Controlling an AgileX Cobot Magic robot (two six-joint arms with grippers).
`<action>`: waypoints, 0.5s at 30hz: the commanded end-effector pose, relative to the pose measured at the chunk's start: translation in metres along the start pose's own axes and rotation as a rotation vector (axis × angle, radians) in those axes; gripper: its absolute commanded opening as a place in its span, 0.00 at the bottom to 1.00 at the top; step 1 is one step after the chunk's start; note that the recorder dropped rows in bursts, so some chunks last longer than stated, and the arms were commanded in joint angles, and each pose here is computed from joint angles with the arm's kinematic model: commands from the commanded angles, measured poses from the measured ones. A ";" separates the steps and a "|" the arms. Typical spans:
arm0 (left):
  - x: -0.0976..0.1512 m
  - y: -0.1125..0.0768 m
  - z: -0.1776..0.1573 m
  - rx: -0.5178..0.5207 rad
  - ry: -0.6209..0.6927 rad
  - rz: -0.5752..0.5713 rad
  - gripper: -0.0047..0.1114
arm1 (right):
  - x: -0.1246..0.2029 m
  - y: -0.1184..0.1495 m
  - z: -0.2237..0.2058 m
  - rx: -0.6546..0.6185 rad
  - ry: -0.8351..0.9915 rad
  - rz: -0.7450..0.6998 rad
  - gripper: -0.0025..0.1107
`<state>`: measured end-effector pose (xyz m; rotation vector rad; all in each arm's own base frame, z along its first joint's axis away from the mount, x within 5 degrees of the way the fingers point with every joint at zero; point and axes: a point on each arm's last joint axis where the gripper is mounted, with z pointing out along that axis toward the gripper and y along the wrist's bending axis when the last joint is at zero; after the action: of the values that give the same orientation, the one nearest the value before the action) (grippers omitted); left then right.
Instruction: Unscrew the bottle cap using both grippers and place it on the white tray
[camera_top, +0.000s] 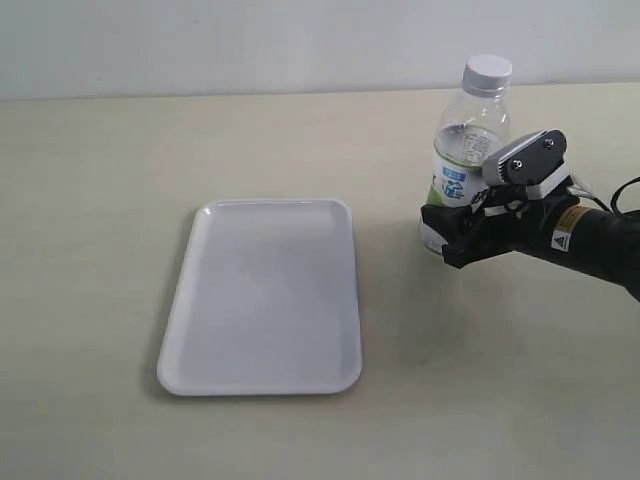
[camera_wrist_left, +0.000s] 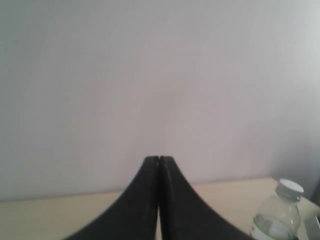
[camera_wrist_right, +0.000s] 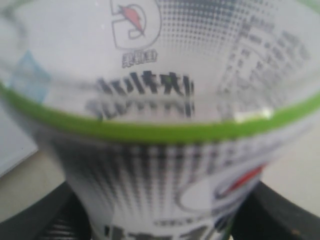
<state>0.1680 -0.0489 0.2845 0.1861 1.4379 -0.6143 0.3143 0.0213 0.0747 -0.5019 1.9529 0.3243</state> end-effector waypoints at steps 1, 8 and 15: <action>0.008 0.012 0.065 0.181 0.236 0.010 0.06 | -0.004 0.000 -0.001 -0.019 -0.012 -0.024 0.02; 0.001 0.030 0.129 0.304 0.320 0.042 0.06 | -0.003 0.001 -0.001 -0.030 -0.010 -0.031 0.02; -0.021 0.032 0.155 0.376 0.323 0.174 0.06 | -0.003 0.003 -0.001 -0.052 -0.006 -0.026 0.02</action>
<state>0.3130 -0.0859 0.3090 0.6588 1.6122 -0.7336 0.3129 0.0235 0.0746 -0.5276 1.9523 0.3479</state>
